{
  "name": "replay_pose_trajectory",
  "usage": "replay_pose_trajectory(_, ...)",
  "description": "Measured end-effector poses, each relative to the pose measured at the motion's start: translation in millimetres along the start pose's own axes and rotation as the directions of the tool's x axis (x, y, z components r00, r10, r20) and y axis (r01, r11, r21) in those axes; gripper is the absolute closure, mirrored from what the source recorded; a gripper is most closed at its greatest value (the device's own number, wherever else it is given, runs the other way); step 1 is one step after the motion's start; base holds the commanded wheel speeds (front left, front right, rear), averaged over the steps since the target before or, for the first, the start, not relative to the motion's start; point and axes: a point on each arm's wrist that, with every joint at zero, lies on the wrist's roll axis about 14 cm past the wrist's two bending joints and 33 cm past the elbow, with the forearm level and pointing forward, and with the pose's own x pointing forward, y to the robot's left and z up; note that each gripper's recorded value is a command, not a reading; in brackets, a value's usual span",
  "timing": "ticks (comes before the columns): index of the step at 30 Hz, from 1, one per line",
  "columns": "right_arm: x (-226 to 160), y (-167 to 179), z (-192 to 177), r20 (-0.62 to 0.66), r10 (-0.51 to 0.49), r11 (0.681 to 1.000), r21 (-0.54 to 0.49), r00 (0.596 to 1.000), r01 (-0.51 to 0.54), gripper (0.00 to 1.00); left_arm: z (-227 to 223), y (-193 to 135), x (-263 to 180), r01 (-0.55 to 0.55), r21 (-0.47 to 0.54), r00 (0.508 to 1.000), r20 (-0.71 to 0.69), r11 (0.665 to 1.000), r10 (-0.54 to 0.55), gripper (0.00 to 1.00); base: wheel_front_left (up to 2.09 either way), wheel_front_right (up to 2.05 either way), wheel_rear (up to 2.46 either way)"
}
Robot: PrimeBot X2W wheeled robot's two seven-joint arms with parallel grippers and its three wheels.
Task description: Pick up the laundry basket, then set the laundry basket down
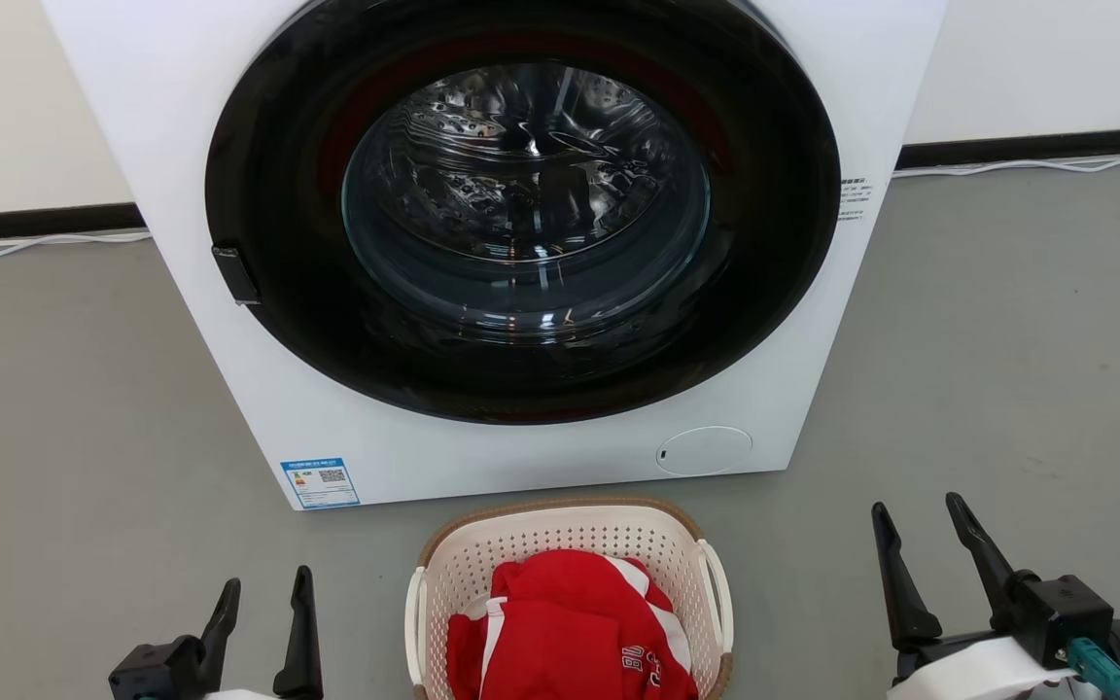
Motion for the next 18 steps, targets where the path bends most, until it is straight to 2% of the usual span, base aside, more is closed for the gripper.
replay_pose_trajectory(18, 2.0, -2.1, -4.2, -0.013, -0.006, 1.000, 0.001, 1.000, 0.006, 0.00, -6.8, 1.4, 1.0, -0.005, 0.001, 1.000, -0.022, 1.000, 0.005, 0.00, 0.00, 0.00, 0.00)
